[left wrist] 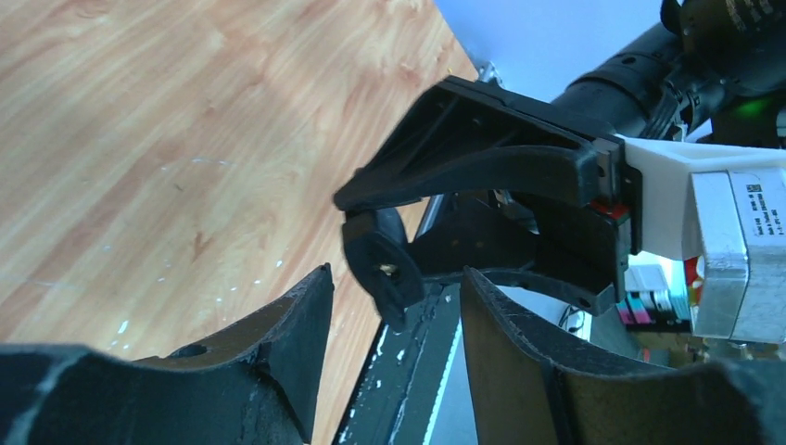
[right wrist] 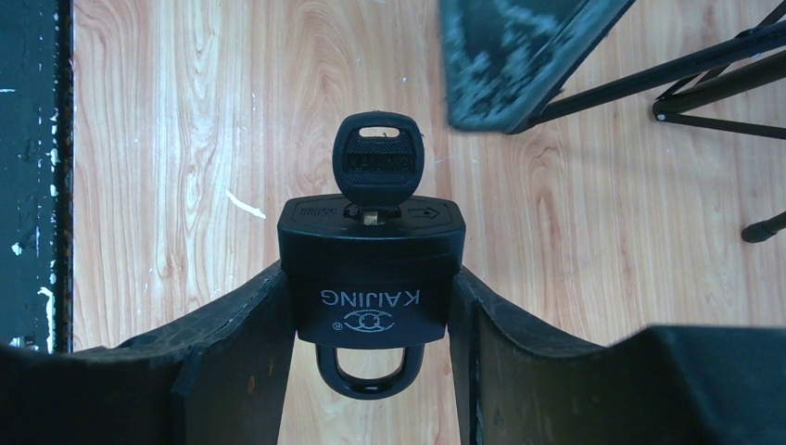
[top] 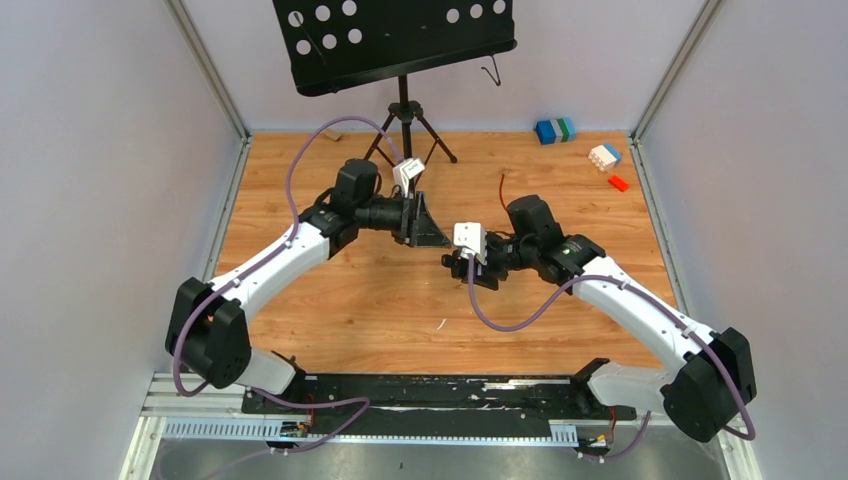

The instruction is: Unlock with the key

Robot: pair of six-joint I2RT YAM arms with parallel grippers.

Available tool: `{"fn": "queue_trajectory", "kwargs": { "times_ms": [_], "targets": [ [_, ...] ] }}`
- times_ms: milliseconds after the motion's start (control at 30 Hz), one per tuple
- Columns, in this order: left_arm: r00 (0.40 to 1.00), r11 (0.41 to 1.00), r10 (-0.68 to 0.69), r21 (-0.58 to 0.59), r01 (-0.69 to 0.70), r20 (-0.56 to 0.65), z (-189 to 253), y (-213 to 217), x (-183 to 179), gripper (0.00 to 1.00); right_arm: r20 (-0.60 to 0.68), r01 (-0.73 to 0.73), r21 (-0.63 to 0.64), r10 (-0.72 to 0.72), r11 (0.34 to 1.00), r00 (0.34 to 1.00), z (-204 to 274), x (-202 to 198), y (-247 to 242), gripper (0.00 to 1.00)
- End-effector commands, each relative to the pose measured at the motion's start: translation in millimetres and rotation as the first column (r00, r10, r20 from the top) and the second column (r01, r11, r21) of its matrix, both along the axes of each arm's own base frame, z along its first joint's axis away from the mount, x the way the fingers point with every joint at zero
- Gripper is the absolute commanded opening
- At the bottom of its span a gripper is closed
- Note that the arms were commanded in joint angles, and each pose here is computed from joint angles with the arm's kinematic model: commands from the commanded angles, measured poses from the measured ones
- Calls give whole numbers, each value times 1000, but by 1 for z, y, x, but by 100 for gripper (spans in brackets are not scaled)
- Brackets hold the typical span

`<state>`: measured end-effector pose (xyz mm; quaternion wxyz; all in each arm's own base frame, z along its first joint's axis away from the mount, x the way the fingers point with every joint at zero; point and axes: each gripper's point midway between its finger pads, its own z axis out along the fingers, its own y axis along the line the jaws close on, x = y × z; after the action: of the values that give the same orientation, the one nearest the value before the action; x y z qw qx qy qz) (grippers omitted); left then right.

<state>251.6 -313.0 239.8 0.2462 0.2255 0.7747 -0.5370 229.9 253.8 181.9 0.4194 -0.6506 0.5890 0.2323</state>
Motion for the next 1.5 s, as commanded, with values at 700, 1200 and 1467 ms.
{"fn": "queue_trajectory", "kwargs": {
  "times_ms": [700,1200,1467],
  "targets": [
    [999,997,-30,65,32,-29,-22,-15,-12,51,80,31,68,-37,997,996,33,22,13,0],
    [998,996,-48,71,52,-49,-28,-19,-15,41,80,60,65,-65,996,995,34,28,12,0],
    [997,995,-63,78,67,-46,-30,-24,-15,32,74,68,61,-73,996,995,33,30,12,0]
  ]
}}
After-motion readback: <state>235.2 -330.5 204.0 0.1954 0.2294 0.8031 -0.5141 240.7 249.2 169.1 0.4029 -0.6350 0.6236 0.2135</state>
